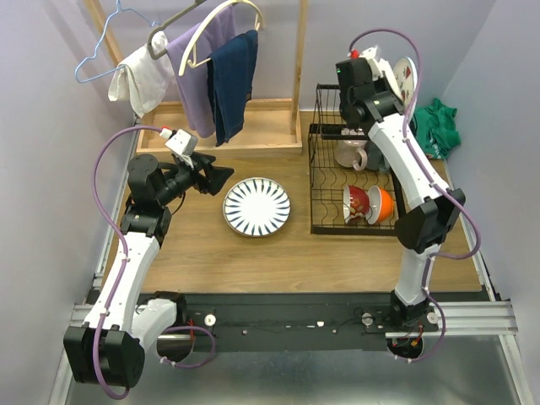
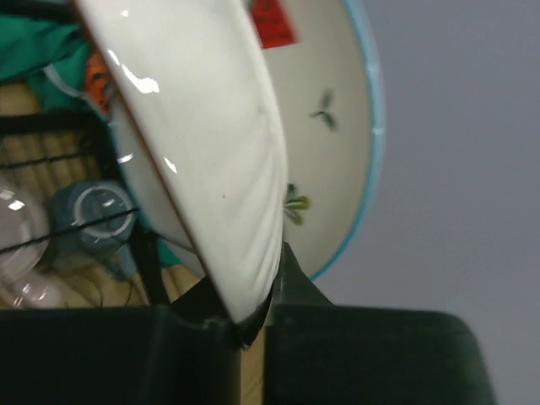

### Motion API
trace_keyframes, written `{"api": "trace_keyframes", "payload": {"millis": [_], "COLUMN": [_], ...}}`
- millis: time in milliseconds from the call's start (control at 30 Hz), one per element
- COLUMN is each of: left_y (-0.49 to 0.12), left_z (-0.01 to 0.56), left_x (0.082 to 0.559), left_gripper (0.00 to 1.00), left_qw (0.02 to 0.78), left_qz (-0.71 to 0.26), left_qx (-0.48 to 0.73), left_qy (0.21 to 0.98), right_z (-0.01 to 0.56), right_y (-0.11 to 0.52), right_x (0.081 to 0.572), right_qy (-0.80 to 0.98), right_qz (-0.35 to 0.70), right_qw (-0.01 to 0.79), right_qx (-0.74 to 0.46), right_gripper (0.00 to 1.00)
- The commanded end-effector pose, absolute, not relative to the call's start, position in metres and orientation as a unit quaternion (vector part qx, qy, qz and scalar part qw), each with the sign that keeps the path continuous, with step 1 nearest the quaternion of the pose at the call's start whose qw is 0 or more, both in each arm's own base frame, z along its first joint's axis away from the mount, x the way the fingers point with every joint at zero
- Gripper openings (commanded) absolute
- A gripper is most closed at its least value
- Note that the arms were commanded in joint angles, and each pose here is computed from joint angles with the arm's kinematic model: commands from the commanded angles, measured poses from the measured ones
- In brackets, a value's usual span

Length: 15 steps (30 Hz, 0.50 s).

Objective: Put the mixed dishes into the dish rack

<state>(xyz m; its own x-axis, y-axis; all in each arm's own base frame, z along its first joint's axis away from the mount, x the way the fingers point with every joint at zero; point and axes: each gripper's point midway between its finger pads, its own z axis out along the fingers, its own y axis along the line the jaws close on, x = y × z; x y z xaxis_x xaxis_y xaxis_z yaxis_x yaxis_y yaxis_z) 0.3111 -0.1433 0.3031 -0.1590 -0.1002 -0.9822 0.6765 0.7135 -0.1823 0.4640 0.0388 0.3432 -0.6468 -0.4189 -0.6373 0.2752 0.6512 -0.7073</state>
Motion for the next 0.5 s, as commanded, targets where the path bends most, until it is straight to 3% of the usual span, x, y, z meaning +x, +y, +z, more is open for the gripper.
{"api": "trace_keyframes", "payload": {"millis": [0, 467], "left_y": [-0.148, -0.148], "left_z": [0.315, 0.318], "left_x": [0.306, 0.307], "left_gripper": [0.77, 0.77], "left_qw": [0.625, 0.625], "left_qz": [-0.327, -0.332], "left_qx": [0.219, 0.215], "left_qy": [0.674, 0.673], "right_z": [0.381, 0.426], "right_y": [0.045, 0.047], "right_x": [0.464, 0.466], "right_qy": [0.786, 0.747], "right_qz": [-0.393, -0.401], "right_qw": [0.478, 0.528], "right_qx": [-0.014, 0.042], "right_gripper": [0.01, 0.01]}}
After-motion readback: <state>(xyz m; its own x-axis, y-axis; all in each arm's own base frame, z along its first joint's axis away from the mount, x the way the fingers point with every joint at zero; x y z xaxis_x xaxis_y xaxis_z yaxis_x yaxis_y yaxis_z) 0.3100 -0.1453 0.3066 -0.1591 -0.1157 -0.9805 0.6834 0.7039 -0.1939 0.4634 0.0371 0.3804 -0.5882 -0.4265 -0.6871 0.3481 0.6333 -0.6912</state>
